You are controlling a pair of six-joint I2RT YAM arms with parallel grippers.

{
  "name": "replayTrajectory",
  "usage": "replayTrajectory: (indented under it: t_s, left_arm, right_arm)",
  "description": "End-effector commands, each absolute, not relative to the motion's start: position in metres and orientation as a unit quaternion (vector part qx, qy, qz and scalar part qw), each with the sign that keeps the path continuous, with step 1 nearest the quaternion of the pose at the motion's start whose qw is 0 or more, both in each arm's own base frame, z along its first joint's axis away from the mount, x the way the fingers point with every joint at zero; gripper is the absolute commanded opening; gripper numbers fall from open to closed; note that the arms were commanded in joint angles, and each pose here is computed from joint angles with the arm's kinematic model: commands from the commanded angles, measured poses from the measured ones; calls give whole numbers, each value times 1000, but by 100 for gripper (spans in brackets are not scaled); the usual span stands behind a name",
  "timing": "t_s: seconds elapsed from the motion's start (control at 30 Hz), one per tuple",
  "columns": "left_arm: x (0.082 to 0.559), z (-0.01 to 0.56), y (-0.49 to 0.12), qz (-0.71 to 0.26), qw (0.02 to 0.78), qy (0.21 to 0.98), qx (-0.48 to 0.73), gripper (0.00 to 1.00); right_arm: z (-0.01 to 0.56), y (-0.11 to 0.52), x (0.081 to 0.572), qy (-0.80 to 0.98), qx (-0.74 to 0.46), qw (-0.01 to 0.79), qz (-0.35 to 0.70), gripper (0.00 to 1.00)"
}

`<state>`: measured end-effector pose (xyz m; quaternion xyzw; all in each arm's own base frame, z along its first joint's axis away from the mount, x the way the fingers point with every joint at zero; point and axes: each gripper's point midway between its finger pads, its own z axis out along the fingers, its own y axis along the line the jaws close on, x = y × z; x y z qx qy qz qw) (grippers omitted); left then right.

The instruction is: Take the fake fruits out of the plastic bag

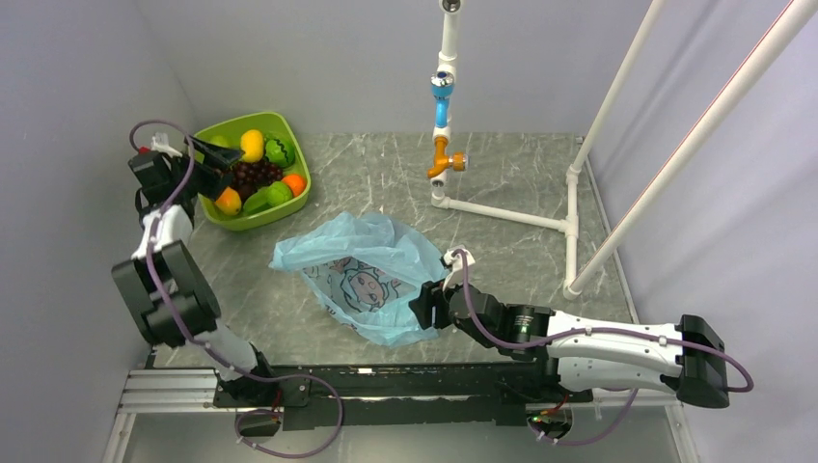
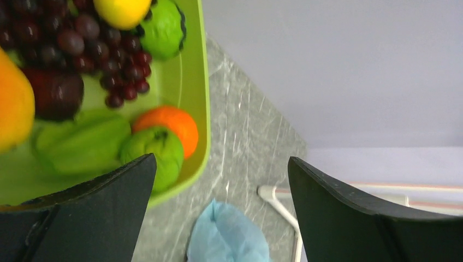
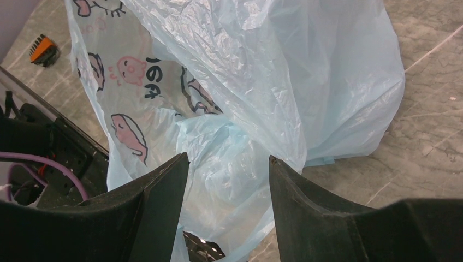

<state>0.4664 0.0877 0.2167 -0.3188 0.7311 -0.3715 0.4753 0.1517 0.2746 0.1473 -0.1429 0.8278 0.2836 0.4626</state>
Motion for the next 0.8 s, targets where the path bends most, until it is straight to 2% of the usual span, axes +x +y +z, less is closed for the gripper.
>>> replayTrajectory:
  t_s: [0.0,0.23,0.4,0.6,0.67,0.77]
  left_arm:
    - [416,234,51,-373,492,739,-271,96]
    - [339,203,-2,-302,486,791,-217,97]
    - [283,190,-25,-291,515,778,-210,95]
    - [231,214,-52,-276,538,780,-161,92]
    - [218,215,-62,-288,532,783,-147,89]
    - [203,214,-82,-322,518,785,-107,78]
  right_arm:
    - [172,288,156,814,-136,474,308,59]
    - [174,293,155,812,-138,470,317,58]
    - [175,293,154,812,-137,469,321,59]
    - [173,290,153,811,-137,469,322,59]
    - [173,290,153,810,-137,471,320,59]
    - [172,293,154,811,-138,470,320,59]
